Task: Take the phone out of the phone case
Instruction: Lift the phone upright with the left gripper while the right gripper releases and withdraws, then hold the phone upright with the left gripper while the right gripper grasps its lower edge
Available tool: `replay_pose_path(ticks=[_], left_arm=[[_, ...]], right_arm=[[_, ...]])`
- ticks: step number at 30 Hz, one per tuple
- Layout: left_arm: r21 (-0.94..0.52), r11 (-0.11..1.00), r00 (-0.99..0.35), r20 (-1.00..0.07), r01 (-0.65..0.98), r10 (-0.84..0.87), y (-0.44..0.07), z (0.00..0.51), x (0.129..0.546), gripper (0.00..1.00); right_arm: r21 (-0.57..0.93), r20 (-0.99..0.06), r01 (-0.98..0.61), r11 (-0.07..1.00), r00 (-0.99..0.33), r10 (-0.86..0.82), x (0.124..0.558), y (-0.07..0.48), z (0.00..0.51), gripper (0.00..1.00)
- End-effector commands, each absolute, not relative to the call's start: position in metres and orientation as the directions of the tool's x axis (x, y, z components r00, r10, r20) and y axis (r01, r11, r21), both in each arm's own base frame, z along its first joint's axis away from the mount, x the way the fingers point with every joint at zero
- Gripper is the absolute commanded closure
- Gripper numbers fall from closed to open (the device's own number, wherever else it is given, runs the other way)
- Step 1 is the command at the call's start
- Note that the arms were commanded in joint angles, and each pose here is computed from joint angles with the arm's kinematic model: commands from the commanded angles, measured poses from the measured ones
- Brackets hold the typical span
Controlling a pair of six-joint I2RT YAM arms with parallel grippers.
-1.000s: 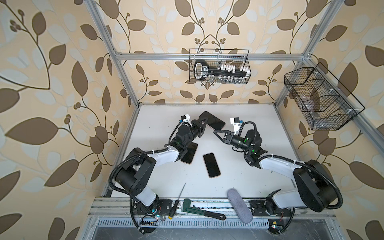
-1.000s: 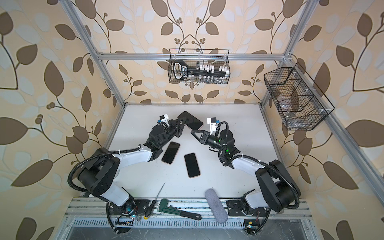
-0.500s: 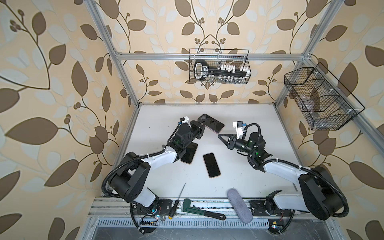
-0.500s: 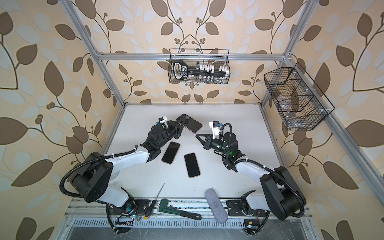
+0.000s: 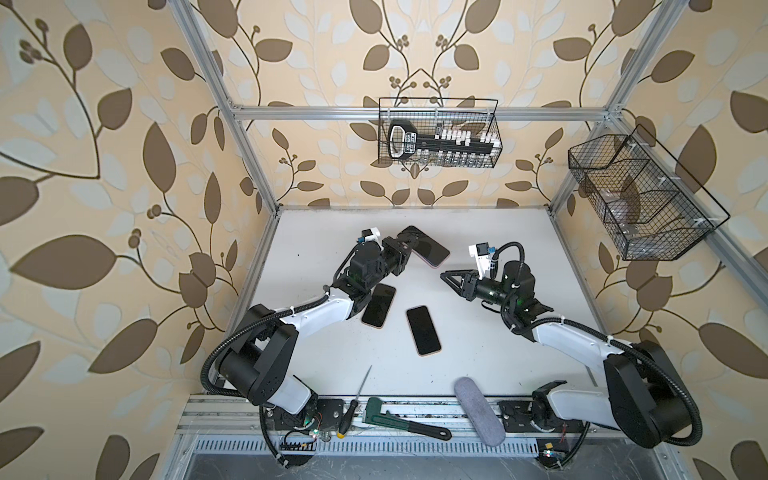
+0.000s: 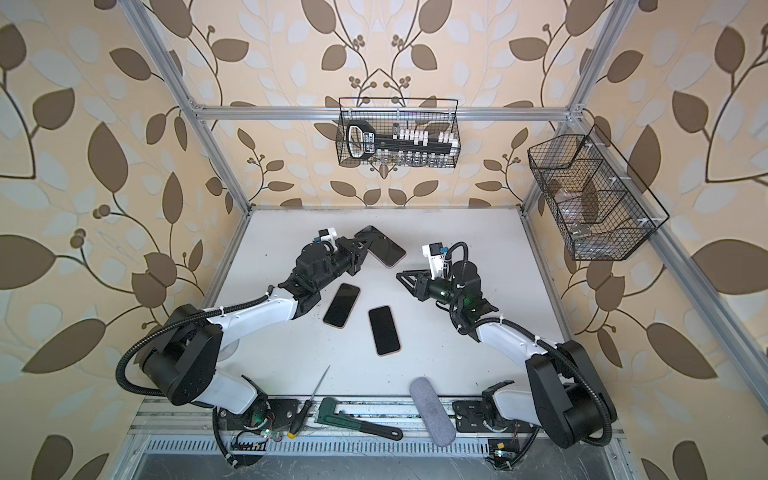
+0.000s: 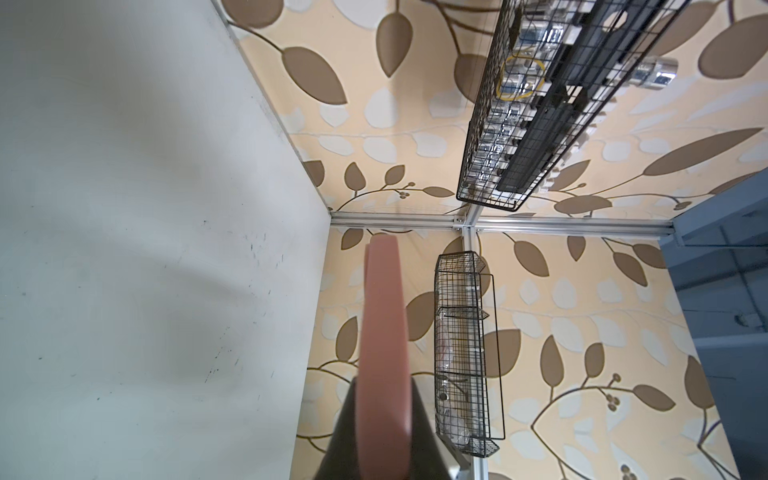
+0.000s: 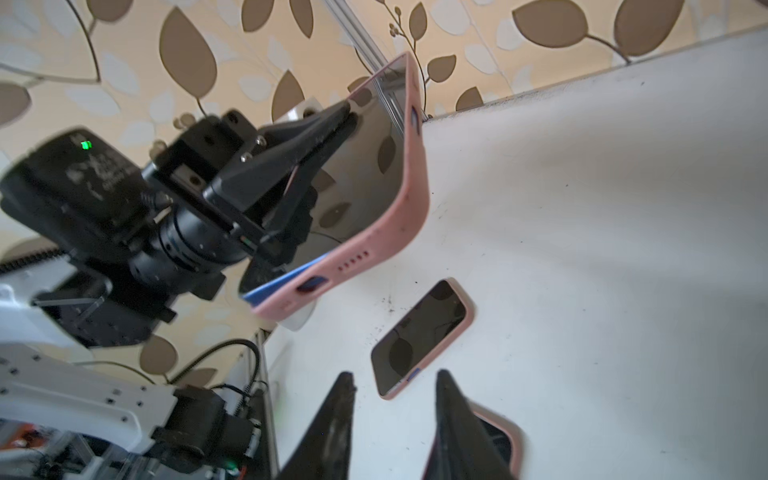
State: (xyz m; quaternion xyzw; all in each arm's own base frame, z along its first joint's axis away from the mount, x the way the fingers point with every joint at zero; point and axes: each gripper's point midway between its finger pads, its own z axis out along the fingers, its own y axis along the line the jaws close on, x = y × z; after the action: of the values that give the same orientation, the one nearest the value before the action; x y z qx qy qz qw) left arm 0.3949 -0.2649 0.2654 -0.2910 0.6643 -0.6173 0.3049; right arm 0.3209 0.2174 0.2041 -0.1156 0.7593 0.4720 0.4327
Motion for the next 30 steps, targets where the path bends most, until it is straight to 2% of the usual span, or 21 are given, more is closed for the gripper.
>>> replay_pose_path(ticks=[1, 3, 5, 10, 14, 15, 16, 19, 21, 24, 30], left_arm=[[-0.971, 0.094, -0.656, -0.219, 0.220, -0.723, -0.257, 0.346, 0.384, 1.00], [-0.955, 0.159, -0.654, -0.287, 0.249, -0.700, -0.254, 0.349, 0.383, 1.00], [-0.932, 0.215, -0.663, -0.360, 0.292, -0.657, -0.253, 0.356, 0.382, 1.00], [-0.849, 0.306, -0.709, -0.528, 0.431, -0.468, -0.250, 0.377, 0.377, 1.00], [-0.749, 0.377, -0.685, -0.657, 0.545, -0.315, -0.250, 0.387, 0.369, 1.00], [-0.726, 0.399, -0.679, -0.678, 0.559, -0.282, -0.250, 0.388, 0.367, 1.00], [-0.704, 0.402, -0.672, -0.699, 0.585, -0.245, -0.252, 0.390, 0.364, 1.00], [-0.659, 0.391, -0.662, -0.734, 0.642, -0.150, -0.258, 0.389, 0.359, 1.00], [-0.632, 0.347, -0.644, -0.759, 0.693, -0.096, -0.263, 0.393, 0.350, 1.00], [-0.598, 0.309, -0.620, -0.784, 0.739, -0.035, -0.267, 0.389, 0.342, 1.00], [-0.566, 0.277, -0.589, -0.808, 0.777, 0.002, -0.270, 0.383, 0.339, 1.00]], right_arm=[[0.566, -0.799, -0.637, 0.524, -0.580, 0.158, 0.313, 0.212, 0.220, 0.45], [0.550, -0.806, -0.649, 0.526, -0.578, 0.130, 0.311, 0.209, 0.225, 0.32], [0.527, -0.813, -0.663, 0.531, -0.575, 0.089, 0.308, 0.207, 0.229, 0.24], [0.466, -0.847, -0.712, 0.525, -0.530, 0.032, 0.304, 0.206, 0.253, 0.19], [0.421, -0.874, -0.732, 0.536, -0.485, 0.025, 0.309, 0.207, 0.269, 0.17], [0.403, -0.881, -0.736, 0.543, -0.474, 0.012, 0.311, 0.208, 0.270, 0.05], [0.383, -0.887, -0.746, 0.545, -0.462, -0.009, 0.311, 0.209, 0.270, 0.00], [0.278, -0.913, -0.782, 0.558, -0.396, -0.101, 0.310, 0.213, 0.268, 0.00], [0.257, -0.915, -0.789, 0.559, -0.385, -0.122, 0.310, 0.214, 0.268, 0.00], [0.283, -0.901, -0.807, 0.518, -0.409, -0.145, 0.309, 0.219, 0.271, 0.00], [0.308, -0.870, -0.864, 0.398, -0.425, -0.249, 0.300, 0.232, 0.264, 0.11]])
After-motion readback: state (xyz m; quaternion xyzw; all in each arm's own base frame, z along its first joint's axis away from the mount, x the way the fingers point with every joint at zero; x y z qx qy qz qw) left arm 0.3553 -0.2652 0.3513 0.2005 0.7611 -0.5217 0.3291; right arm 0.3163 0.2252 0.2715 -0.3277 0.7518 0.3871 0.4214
